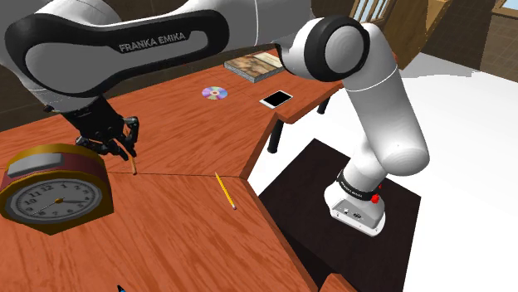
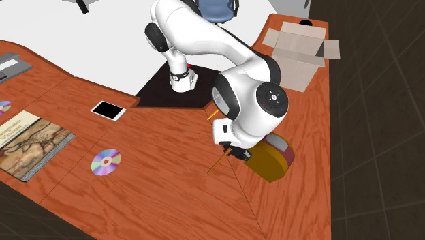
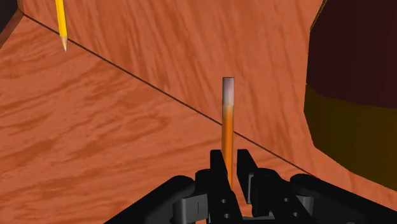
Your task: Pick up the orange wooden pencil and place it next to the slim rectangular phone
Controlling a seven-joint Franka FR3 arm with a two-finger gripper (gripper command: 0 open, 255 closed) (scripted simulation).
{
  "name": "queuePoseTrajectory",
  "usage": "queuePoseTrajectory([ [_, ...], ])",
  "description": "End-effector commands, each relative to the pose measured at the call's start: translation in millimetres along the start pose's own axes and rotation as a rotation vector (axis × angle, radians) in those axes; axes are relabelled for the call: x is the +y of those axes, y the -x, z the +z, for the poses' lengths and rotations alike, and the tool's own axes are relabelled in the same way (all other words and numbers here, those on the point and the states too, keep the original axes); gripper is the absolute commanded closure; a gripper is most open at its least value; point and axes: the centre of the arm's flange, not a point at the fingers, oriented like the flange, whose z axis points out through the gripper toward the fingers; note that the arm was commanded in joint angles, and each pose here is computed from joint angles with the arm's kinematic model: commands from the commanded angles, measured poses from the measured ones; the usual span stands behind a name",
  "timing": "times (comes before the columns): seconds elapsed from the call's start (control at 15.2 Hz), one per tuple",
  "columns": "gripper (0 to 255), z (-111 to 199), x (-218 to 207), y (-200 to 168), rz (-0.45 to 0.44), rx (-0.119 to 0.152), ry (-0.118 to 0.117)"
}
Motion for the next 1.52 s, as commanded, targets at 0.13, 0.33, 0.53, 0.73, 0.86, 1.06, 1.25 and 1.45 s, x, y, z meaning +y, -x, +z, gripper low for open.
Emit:
queuePoseTrajectory([
  [0.13,255,-20,6,1,0.000,0.000,0.000],
  [0.33,255,-13,40,-20,0.000,0.000,0.000],
  [0.53,255,-6,73,-40,0.000,0.000,0.000],
  [0.73,255,1,106,-61,0.000,0.000,0.000],
  [0.86,255,6,128,-75,0.000,0.000,0.000],
  [1.06,255,13,161,-95,0.000,0.000,0.000],
  [1.25,255,20,194,-116,0.000,0.000,0.000],
  [1.45,255,28,227,-136,0.000,0.000,0.000],
])
